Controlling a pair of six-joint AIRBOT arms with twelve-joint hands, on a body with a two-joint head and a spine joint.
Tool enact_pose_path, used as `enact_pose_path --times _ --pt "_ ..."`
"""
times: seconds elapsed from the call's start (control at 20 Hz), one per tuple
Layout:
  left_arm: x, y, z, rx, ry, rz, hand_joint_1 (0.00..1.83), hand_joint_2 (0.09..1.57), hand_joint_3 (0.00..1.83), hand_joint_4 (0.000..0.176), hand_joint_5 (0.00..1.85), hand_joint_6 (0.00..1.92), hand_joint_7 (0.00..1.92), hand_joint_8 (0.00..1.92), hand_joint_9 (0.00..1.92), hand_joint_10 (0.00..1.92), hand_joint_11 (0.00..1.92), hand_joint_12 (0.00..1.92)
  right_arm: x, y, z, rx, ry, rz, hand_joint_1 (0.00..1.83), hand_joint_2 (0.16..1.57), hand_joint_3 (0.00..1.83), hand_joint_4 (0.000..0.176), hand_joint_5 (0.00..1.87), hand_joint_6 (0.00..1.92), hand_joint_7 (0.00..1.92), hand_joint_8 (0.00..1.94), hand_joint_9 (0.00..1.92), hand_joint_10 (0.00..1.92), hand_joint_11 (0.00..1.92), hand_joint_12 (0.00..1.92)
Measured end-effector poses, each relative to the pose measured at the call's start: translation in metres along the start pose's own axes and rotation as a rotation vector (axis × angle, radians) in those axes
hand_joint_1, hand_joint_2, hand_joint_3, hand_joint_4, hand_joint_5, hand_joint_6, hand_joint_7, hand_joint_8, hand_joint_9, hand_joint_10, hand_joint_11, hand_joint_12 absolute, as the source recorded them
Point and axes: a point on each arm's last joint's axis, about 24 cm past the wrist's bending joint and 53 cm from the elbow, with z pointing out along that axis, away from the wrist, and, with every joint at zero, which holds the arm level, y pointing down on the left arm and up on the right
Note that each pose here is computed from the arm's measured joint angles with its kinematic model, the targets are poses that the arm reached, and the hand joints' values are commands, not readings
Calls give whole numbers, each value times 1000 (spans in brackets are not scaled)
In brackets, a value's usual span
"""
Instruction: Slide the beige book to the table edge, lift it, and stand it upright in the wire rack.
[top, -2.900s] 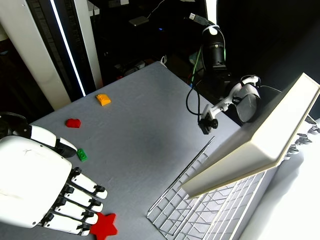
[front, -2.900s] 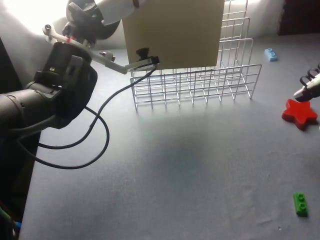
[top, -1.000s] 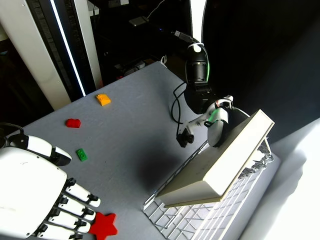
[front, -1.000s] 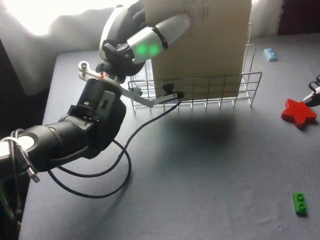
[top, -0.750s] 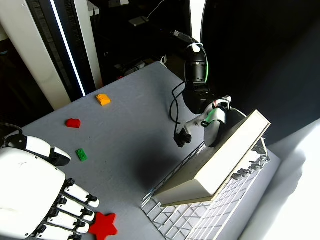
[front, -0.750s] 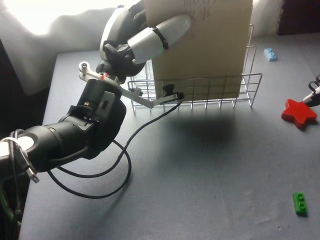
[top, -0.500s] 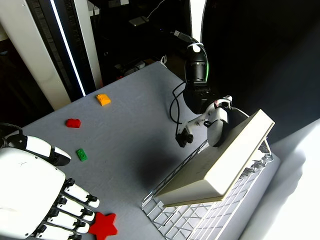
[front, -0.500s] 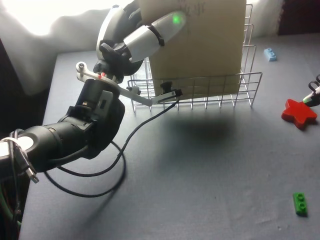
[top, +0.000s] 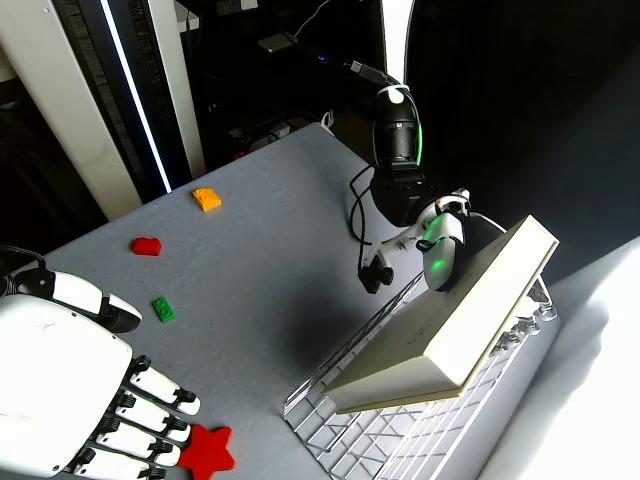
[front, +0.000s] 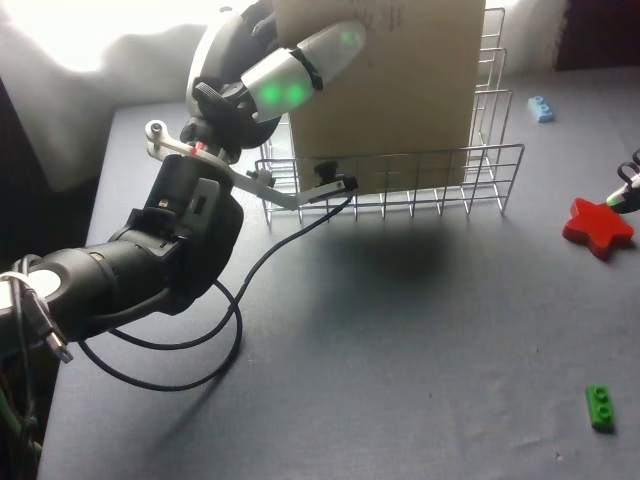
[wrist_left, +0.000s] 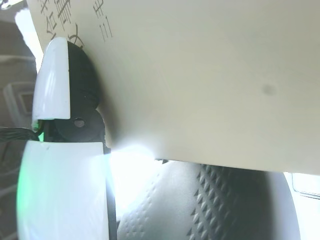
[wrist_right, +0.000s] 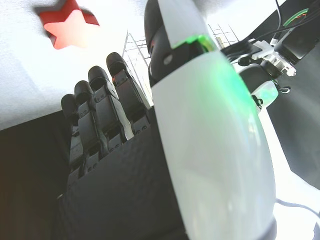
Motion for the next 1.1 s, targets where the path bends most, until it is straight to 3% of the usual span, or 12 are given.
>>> enact_pose_path --times 0.15,0.2,0.25,0.4,0.45,0.5,0.55,0.6,0.65,0.7,0.85,1.1 --pt "0 0 0 -1 1 1 1336 1214 0 0 875 1245 706 1309 666 1479 512 1405 0 0 0 0 0 0 155 1218 2 0 181 0 172 0 175 0 0 520" --pt "0 0 0 -1 1 1 1214 1219 0 0 864 1267 704 1320 625 1148 484 1390 0 0 0 0 0 0 158 1217 1 0 185 3 178 3 179 2 0 523" --pt "0 0 0 -1 1 1 1204 1214 0 0 886 1261 695 1299 626 947 450 1378 0 0 0 0 0 0 161 1218 1 0 195 4 197 7 199 7 0 553" --pt "0 -2 0 -1 2 6 1213 1187 2 0 941 1196 729 1205 698 580 448 1239 0 0 0 0 0 0 146 1224 2 0 182 0 181 2 184 3 0 515" --pt "-1 -4 0 1 1 9 1161 1148 0 0 936 1071 733 658 697 473 420 1182 0 0 0 0 0 0 166 1216 0 0 203 6 199 6 199 6 0 563" --pt "-2 -5 1 2 1 10 1146 1139 5 0 924 1064 800 339 706 367 382 1158 0 0 0 0 0 0 184 1212 0 0 211 6 208 7 206 7 0 579" --pt "-2 -6 1 5 -1 9 1137 1146 0 0 907 1084 817 156 710 265 350 1181 0 0 0 0 0 0 181 1214 0 0 205 3 204 3 200 3 0 577" --pt "-2 -7 1 7 -2 9 1078 1076 0 0 721 559 737 53 657 166 284 1177 0 0 0 0 0 0 182 1213 0 0 200 0 201 2 199 2 0 575" --pt "-2 -7 1 7 -2 9 1045 1058 0 0 683 262 673 11 620 87 225 1173 0 0 0 0 0 0 192 1211 0 0 197 0 193 0 193 1 0 563" --pt "-2 -7 1 8 2 10 1024 1047 0 0 664 111 617 1 583 36 179 1144 0 0 0 0 0 0 192 1212 0 0 201 2 196 2 196 2 0 561" --pt "-1 -10 1 19 6 4 966 1015 0 0 544 4 447 0 449 0 6 1114 0 0 0 0 0 -1 179 1218 0 0 184 0 181 0 185 1 0 553" --pt "0 -14 1 15 15 16 763 1007 0 0 322 1 234 3 211 2 0 551 0 0 0 0 0 -2 193 1218 0 0 202 5 205 4 201 4 0 567"
